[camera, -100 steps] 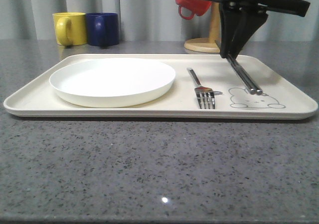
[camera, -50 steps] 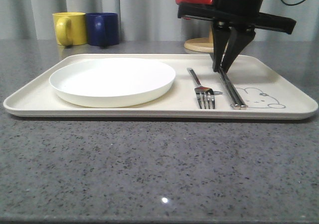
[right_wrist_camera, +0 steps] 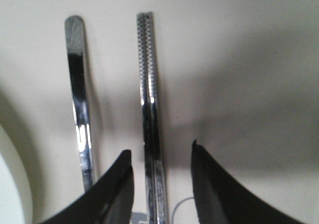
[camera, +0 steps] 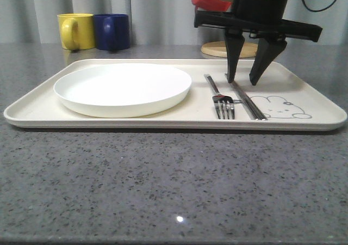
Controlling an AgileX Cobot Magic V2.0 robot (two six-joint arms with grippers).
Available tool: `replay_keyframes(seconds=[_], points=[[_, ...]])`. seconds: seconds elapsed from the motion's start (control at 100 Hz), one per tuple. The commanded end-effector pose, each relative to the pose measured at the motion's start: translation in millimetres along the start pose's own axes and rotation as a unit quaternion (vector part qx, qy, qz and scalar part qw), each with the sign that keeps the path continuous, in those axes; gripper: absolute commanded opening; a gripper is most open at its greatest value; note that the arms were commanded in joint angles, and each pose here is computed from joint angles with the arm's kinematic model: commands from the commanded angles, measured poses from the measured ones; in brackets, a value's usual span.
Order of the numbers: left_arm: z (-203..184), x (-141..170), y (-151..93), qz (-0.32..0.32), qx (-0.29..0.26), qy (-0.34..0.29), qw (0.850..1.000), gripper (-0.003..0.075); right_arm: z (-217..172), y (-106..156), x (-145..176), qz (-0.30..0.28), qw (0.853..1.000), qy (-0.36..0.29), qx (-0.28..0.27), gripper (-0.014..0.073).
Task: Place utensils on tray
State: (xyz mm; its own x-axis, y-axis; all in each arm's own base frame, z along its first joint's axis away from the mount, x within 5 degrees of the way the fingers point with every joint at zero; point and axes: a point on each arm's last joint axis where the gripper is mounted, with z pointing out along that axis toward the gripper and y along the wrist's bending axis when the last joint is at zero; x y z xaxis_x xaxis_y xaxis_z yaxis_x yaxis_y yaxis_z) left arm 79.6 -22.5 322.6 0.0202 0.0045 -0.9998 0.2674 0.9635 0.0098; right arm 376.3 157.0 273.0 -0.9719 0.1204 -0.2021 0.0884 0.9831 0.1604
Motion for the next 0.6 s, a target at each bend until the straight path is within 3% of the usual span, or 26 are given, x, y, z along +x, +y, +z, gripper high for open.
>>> replay_keyframes(seconds=[0.0,0.14,0.44,0.59], points=[[-1.0,-15.8,1.6,-0.003,-0.008,-0.05,0.999,-0.0018,-49.2,-1.5,0.4,-0.019,0.998,-0.063,-0.015,0.0311],[-1.0,-15.8,1.6,-0.003,-0.008,-0.05,0.999,-0.0018,-73.2,-17.5,3.8,-0.06,0.995,-0.073,0.007,0.0311],[-1.0,-15.8,1.6,-0.003,-0.008,-0.05,0.999,-0.0018,-106.5,-97.3,-6.6,-0.109,0.991,-0.065,0.054,0.0311],[-1.0,-15.8,1.6,-0.003,-0.008,-0.05,0.999,-0.0018,-111.0,-130.8,-12.6,-0.105,0.99,-0.066,0.071,0.0311]])
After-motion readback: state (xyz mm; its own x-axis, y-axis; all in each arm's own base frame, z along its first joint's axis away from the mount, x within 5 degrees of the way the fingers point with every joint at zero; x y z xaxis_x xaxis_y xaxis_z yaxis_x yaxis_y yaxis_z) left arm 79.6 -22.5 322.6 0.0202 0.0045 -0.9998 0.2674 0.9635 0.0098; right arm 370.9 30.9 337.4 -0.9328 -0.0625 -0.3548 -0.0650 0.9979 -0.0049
